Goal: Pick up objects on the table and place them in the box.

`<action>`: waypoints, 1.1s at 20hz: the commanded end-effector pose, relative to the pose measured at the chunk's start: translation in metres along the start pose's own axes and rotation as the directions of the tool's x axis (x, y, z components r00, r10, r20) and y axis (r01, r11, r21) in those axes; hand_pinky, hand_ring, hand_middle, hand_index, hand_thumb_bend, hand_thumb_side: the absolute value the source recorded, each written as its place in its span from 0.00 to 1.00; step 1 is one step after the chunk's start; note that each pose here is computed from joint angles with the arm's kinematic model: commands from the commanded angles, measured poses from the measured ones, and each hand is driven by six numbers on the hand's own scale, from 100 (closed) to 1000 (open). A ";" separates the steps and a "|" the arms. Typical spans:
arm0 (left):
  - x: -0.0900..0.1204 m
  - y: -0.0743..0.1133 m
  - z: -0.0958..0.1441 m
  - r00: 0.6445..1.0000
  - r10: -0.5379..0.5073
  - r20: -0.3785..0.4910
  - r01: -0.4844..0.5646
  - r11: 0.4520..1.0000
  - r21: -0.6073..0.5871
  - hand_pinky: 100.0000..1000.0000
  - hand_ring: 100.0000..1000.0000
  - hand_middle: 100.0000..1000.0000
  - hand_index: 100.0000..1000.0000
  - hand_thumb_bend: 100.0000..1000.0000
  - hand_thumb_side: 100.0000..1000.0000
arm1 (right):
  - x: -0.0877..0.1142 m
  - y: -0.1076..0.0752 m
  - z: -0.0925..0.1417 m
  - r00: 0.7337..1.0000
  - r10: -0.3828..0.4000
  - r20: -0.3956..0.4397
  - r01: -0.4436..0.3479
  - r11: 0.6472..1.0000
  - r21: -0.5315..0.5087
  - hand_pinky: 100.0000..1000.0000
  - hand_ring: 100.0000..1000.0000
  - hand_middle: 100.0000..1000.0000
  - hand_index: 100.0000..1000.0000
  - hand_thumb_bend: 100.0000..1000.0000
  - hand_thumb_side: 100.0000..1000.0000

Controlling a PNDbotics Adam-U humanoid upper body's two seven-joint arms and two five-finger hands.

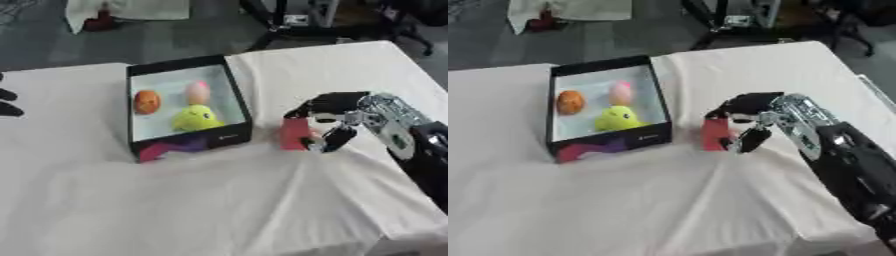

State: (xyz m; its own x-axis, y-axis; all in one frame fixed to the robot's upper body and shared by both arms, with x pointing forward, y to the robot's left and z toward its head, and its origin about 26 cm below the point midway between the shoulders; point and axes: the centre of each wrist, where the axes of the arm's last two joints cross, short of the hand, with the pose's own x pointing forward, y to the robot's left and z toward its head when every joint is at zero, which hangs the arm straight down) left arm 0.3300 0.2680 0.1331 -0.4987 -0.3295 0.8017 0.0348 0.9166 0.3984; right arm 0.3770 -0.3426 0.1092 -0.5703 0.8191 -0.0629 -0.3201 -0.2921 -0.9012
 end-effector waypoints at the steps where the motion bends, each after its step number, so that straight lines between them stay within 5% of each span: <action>1: 0.007 0.008 -0.003 0.999 -0.024 0.026 0.024 1.000 0.003 0.61 0.47 0.51 0.78 0.00 0.87 | -0.009 -0.035 0.018 1.000 0.009 -0.020 -0.012 0.989 -0.145 0.82 0.72 0.43 0.93 0.00 0.17; 7: 0.008 0.008 -0.003 0.999 -0.028 0.030 0.027 1.000 0.002 0.61 0.47 0.51 0.78 0.00 0.86 | -0.012 -0.102 0.036 0.999 -0.025 0.043 0.039 0.939 -0.343 0.82 0.68 0.40 0.91 0.00 0.13; 8: 0.008 0.008 -0.003 0.999 -0.027 0.032 0.027 1.000 0.000 0.61 0.47 0.51 0.78 0.00 0.86 | -0.013 -0.110 0.034 0.997 -0.042 0.057 0.059 0.932 -0.356 0.82 0.67 0.40 0.91 0.00 0.24; 9: 0.008 0.008 -0.004 0.999 -0.025 0.034 0.025 1.000 -0.002 0.61 0.47 0.51 0.78 0.00 0.86 | -0.014 -0.117 0.029 0.996 -0.060 0.073 0.082 0.928 -0.363 0.82 0.67 0.40 0.91 0.00 0.13; 11: 0.009 0.006 -0.004 0.999 -0.019 0.039 0.020 1.000 -0.008 0.61 0.47 0.51 0.78 0.00 0.86 | -0.014 -0.126 0.015 0.989 -0.093 0.111 0.127 0.923 -0.363 0.82 0.64 0.39 0.90 0.00 0.12; 17: 0.014 -0.003 -0.010 0.998 0.010 0.067 -0.008 0.999 -0.033 0.61 0.47 0.51 0.78 0.00 0.86 | -0.009 -0.123 -0.033 0.982 -0.110 0.153 0.147 0.953 -0.264 0.82 0.66 0.44 0.90 0.00 0.14; 19: 0.015 -0.005 -0.011 0.997 0.017 0.073 -0.014 0.999 -0.037 0.61 0.47 0.51 0.78 0.00 0.86 | -0.007 -0.118 -0.045 0.983 -0.111 0.149 0.146 0.956 -0.256 0.82 0.68 0.51 0.91 0.00 0.14; 21: 0.016 -0.006 -0.012 0.997 0.022 0.077 -0.019 0.999 -0.040 0.61 0.47 0.51 0.78 0.00 0.86 | -0.004 -0.115 -0.054 0.984 -0.102 0.149 0.140 0.951 -0.276 0.83 0.74 0.71 0.93 0.00 0.14; 22: 0.016 -0.006 -0.012 0.997 0.023 0.079 -0.020 0.999 -0.042 0.61 0.47 0.51 0.78 0.00 0.86 | -0.002 -0.114 -0.057 0.984 -0.093 0.153 0.135 0.946 -0.293 0.84 0.77 0.77 0.94 0.00 0.26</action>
State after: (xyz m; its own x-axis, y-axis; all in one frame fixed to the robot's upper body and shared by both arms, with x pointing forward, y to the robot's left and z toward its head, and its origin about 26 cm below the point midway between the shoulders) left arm 0.3317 0.2560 0.1385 -0.5328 -0.2926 0.7941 0.0803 0.9166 0.3916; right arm 0.4546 -0.2824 0.1764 -0.6450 0.7548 0.1192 -0.2020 -0.0179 -0.9792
